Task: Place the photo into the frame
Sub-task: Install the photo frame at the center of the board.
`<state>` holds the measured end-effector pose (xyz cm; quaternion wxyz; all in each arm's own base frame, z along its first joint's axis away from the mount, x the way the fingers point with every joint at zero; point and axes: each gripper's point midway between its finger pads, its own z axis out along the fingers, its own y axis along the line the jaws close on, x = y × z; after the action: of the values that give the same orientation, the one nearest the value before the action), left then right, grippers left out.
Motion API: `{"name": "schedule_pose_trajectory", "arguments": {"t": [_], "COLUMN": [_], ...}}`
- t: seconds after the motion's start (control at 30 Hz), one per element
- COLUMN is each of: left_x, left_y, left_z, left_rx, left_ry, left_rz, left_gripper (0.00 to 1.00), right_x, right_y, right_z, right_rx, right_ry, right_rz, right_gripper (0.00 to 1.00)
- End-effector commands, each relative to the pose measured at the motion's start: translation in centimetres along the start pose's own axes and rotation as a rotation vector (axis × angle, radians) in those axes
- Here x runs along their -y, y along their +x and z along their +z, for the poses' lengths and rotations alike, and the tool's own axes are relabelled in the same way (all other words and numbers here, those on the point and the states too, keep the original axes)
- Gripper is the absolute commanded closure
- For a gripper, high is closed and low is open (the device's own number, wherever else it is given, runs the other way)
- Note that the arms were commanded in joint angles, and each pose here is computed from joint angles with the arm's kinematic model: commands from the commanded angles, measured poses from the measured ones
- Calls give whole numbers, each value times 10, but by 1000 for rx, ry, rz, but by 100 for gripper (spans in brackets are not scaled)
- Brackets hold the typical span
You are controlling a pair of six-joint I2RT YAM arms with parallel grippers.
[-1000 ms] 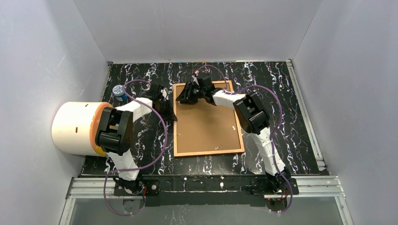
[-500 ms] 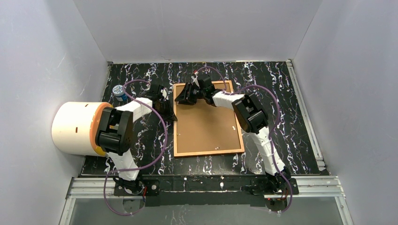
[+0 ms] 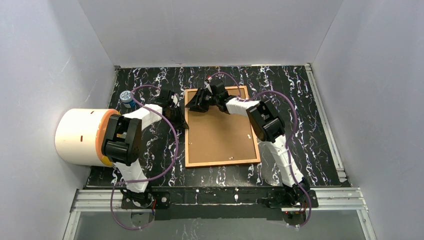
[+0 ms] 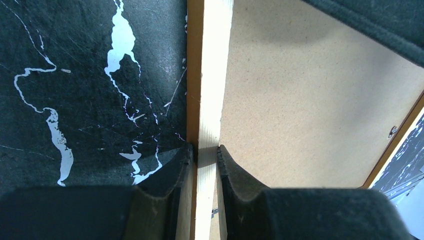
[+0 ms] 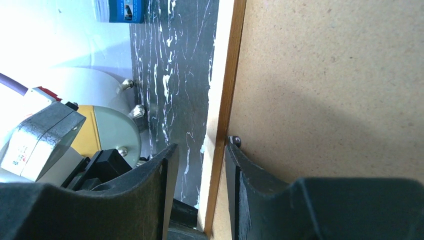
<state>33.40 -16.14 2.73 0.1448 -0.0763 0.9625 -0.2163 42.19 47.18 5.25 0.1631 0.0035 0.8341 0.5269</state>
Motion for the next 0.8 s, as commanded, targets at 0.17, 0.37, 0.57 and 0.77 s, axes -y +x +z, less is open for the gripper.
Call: {"name": "schedule_pose_trajectory", "arguments": {"t": [0.17, 0.37, 0.57, 0.77], "left_x": [-1, 3, 12, 25], "left_y": [36, 28, 15, 8], "left_z": [4, 0, -8, -15], "left_rx": [-135, -122, -98, -82], "left_ry": [17, 20, 39, 91], "left_rz": [-19, -11, 10, 38], "left_gripper": [95, 90, 76, 73], "right_x": [30, -3, -52, -35], "right_y": [6, 2, -21, -27], "right_z": [18, 4, -62, -143], "right_rx": [28, 28, 97, 180], "right_ry": [76, 1, -61, 98], "right_rz": [61, 66, 32, 22], "right_gripper": [49, 47, 44, 44]}}
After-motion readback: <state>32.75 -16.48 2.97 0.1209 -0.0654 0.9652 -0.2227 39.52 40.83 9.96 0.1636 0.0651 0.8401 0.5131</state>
